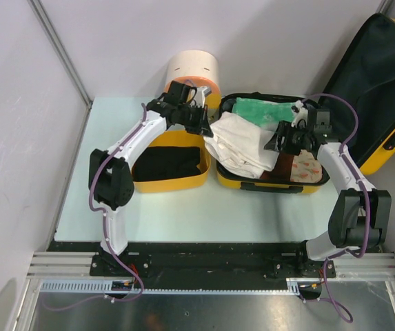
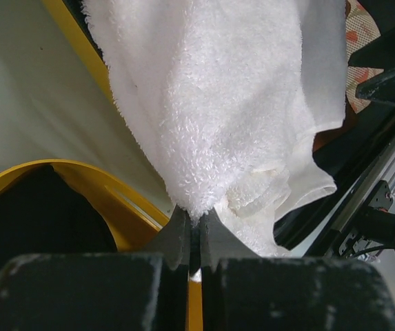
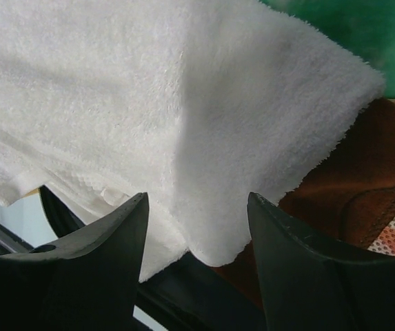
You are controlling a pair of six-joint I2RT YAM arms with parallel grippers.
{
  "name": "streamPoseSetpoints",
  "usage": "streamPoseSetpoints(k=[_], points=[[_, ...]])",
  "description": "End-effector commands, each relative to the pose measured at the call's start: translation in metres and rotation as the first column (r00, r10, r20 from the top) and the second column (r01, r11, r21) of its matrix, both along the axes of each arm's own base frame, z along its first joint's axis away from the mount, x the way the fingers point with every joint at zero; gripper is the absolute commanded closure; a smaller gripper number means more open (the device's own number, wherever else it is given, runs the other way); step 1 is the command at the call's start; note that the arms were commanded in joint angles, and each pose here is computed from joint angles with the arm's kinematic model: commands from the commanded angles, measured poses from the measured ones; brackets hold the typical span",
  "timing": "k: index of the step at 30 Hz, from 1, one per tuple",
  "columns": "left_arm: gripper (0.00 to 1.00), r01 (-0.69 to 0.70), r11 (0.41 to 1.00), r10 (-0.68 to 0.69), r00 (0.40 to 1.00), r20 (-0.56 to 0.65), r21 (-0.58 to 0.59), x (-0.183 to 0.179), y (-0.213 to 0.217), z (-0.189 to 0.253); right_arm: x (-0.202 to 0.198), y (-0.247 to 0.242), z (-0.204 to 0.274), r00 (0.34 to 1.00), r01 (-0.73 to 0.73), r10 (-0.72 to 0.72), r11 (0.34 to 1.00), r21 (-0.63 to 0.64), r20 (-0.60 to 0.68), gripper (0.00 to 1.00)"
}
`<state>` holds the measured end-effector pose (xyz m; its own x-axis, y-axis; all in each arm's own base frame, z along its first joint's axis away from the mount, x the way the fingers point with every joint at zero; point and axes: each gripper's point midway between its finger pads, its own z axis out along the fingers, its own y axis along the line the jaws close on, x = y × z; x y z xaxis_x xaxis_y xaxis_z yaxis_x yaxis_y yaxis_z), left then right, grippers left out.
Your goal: Open, take out, and arrange the luggage
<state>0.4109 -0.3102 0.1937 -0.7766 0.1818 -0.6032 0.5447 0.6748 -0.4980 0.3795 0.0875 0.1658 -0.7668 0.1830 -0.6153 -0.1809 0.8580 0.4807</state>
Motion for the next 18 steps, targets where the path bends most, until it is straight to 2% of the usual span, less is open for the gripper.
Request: streamPoseSetpoints(k=[1,14,18], points=[[1.0,-0.06,0.998,0.061,0.997,0.053,-0.022,0.013,0.016,0.021,-0.007,0.011,-0.005,0.999,-0.009,0.012,0.998,0.068,-0.049,0.36],[1.0,-0.143,0.99,0.142,0.989,0.052,0.007,0.023,0.05,0.016,-0.02,0.011,-0.003,0.998,-0.009,0.013,0.999,0.051,-0.069,0.3],[1.0,-0.15,0.989,0.149,0.988,0.05,0.009,0.022,0.054,0.016,-0.03,0.031,-0.007,0.991,-0.061,0.071,0.994,0.092,-0.112,0.31]])
